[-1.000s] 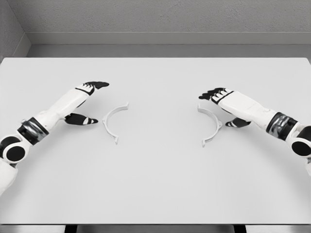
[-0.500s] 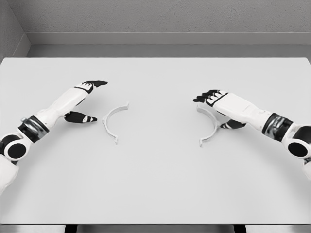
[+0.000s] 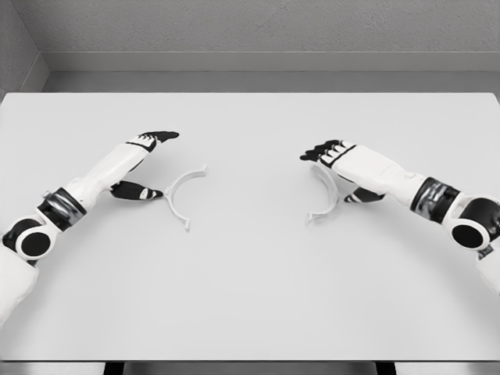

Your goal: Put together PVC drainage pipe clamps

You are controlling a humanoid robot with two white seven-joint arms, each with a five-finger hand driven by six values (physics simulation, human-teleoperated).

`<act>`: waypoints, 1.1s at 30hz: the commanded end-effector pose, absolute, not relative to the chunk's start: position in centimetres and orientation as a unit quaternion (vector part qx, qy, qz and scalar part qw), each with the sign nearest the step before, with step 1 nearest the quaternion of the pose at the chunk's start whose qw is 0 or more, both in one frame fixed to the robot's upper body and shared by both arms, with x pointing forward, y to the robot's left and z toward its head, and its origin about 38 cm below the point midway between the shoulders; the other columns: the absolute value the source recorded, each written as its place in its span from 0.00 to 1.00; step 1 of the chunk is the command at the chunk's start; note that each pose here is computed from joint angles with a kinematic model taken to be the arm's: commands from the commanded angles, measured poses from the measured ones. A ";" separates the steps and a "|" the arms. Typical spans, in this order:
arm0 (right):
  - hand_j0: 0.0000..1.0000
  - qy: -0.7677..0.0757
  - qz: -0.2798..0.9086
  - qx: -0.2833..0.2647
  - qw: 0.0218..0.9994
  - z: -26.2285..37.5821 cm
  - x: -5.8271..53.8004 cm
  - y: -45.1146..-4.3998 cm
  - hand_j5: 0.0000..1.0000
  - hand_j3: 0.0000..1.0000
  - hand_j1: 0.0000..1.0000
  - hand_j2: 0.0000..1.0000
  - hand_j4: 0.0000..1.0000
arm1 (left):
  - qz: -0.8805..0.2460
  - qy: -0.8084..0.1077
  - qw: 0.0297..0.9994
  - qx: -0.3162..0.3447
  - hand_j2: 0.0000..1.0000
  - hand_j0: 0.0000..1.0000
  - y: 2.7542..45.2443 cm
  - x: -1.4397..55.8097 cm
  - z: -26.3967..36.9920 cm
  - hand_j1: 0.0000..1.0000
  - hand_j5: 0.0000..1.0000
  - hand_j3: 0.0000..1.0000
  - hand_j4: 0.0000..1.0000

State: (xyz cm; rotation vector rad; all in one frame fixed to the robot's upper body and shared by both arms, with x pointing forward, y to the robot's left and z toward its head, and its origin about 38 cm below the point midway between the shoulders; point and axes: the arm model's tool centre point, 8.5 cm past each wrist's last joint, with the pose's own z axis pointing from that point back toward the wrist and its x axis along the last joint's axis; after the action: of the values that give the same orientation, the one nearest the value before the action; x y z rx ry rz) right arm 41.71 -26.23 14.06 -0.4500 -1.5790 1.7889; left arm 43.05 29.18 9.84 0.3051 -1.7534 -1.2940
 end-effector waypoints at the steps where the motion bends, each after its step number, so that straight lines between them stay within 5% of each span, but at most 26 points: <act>1: 1.00 -0.613 0.689 -0.168 0.349 14.0 41.7 -25.7 1.00 1.00 1.00 1.00 1.00 | -0.519 -0.714 0.454 0.120 1.00 1.00 28.9 43.1 9.8 1.00 1.00 1.00 1.00; 33: 1.00 -0.600 0.689 -0.160 0.374 13.3 45.7 -21.6 1.00 1.00 1.00 1.00 1.00 | -0.519 -0.734 0.430 0.082 1.00 1.00 24.8 41.4 9.5 1.00 1.00 1.00 1.00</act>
State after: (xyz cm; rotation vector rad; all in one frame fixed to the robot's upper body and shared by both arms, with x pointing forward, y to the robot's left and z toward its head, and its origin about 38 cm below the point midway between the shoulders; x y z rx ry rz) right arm 45.71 -21.75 13.50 -0.4185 -1.5371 1.7697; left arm 41.41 24.99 9.37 0.2088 -1.8231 -1.2988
